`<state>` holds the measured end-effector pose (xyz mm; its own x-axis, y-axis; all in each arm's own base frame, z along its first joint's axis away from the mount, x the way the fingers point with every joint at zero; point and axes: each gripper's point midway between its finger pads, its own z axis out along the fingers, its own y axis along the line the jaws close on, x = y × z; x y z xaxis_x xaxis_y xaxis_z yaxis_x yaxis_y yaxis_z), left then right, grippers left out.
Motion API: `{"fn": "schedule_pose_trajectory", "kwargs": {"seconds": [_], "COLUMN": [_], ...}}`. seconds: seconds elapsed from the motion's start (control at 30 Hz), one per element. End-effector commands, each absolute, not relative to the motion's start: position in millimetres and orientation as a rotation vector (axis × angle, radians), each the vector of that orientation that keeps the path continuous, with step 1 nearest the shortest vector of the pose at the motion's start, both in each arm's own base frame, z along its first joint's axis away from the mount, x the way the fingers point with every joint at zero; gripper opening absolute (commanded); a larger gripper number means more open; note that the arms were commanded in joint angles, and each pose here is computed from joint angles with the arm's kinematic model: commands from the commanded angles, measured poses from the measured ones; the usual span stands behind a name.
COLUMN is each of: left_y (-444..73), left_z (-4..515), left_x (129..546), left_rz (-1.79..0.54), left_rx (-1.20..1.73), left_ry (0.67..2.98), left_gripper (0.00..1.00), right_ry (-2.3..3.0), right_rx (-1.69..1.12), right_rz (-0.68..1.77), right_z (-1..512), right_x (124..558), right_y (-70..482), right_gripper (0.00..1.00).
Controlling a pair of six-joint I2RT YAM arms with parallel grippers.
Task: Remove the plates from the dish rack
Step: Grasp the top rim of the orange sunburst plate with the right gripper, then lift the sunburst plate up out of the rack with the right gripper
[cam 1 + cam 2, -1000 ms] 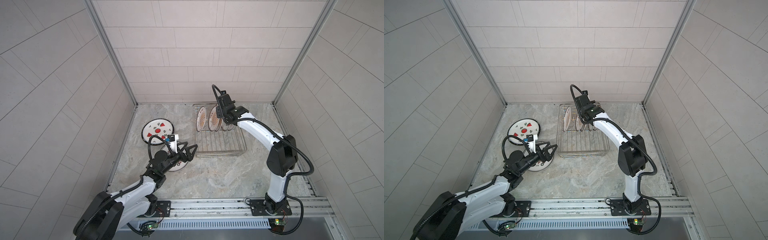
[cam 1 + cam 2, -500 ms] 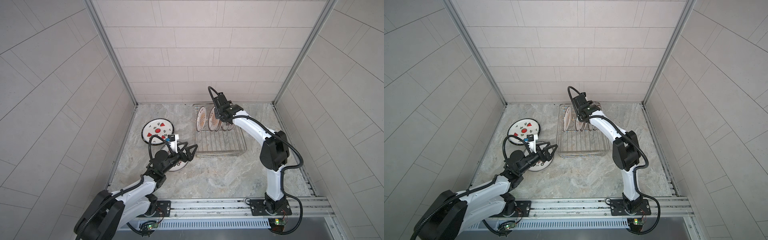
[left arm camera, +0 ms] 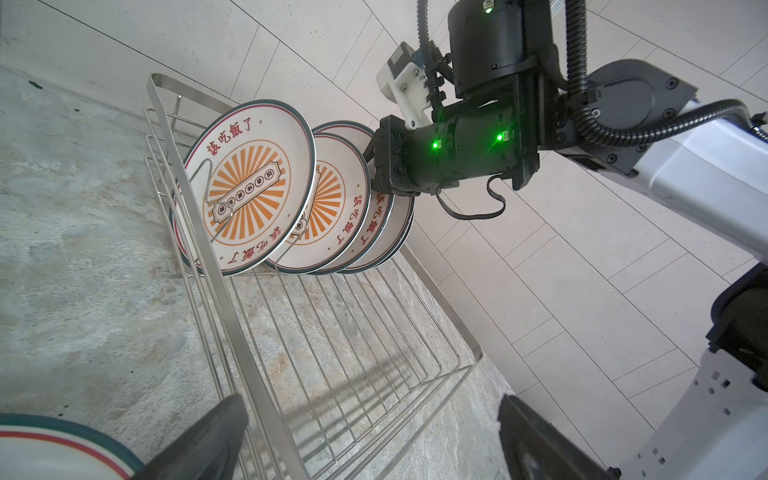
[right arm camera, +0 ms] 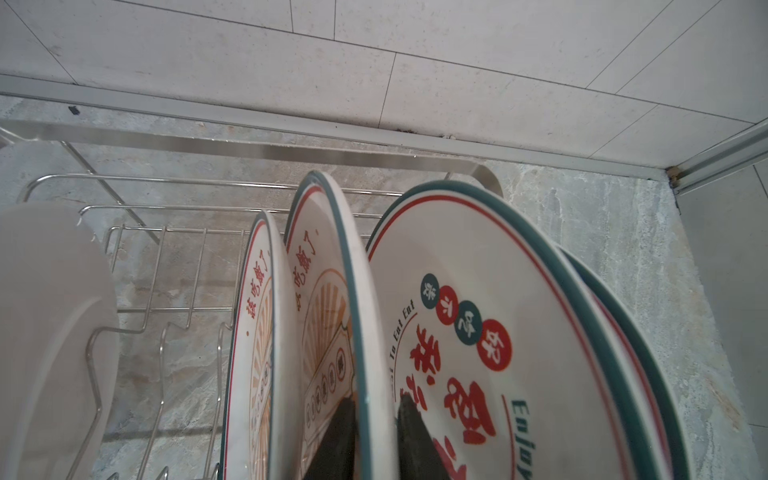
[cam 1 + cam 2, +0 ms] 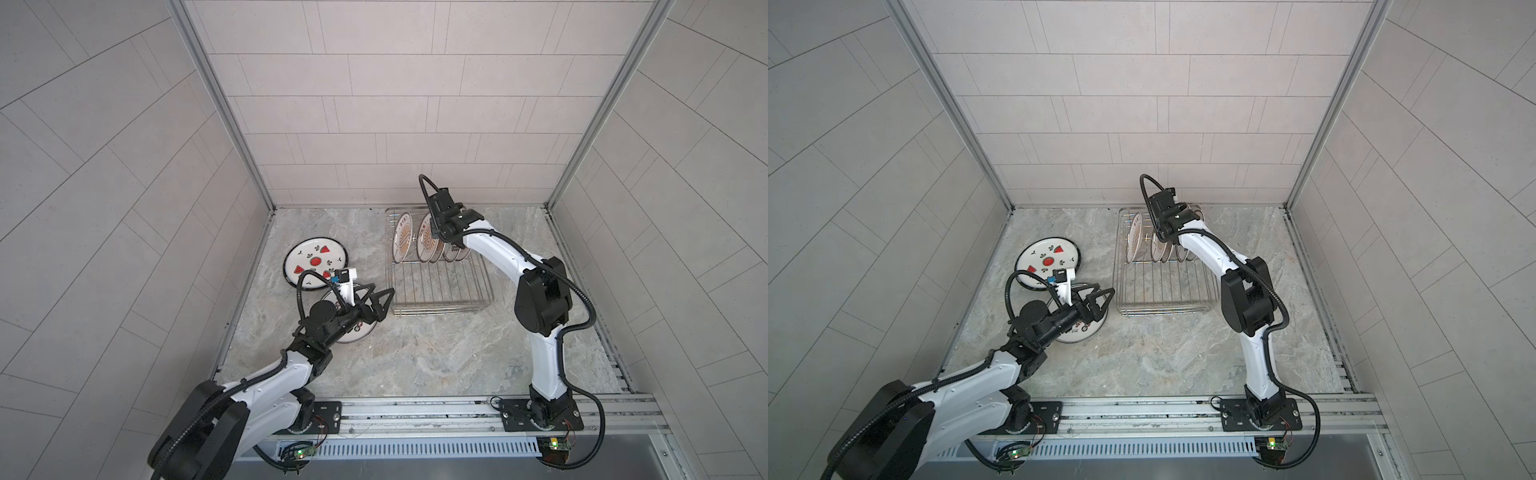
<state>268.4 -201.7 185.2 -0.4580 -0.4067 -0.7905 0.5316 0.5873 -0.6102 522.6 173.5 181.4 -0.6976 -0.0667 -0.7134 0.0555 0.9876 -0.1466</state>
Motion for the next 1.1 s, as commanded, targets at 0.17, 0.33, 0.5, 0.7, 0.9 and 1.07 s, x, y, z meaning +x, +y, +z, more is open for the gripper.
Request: {"fn": "schedule_pose_trajectory", "kwargs": {"seconds": [0.17,0.33,0.5,0.7,0.9,1.07], "left_y": [-206,-205,-205,-206,-204,-202], "left_z": [200,198,196,197,197,197], "left_x": [264,266,267,267,267,267], "left_rz": [-1.123,-1.115,-1.112,-1.113,-1.108,-1.097], "left_rx": [0.137,0.126,0.119,0.119,0.115,0.109], "left_ry": [1.684,1.689,1.696,1.695,1.691,1.688], "left_gripper": [1.00,1.00,1.00,1.00,1.00,1.00], "right_ry": [2.307,2.293,2.254,2.205,2.155,2.112], "right_rx": [0.020,0.033,0.049,0.061,0.075,0.080], "right_rz": [-0.205,-0.193,-0.173,-0.161,-0.178,-0.231], "right_z": [189,193,207,227,253,274], "right_x": [527,526,524,518,513,505], "right_y": [171,171,170,169,164,158], "right_gripper": [0.17,0.16,0.14,0.13,0.12,0.12]}}
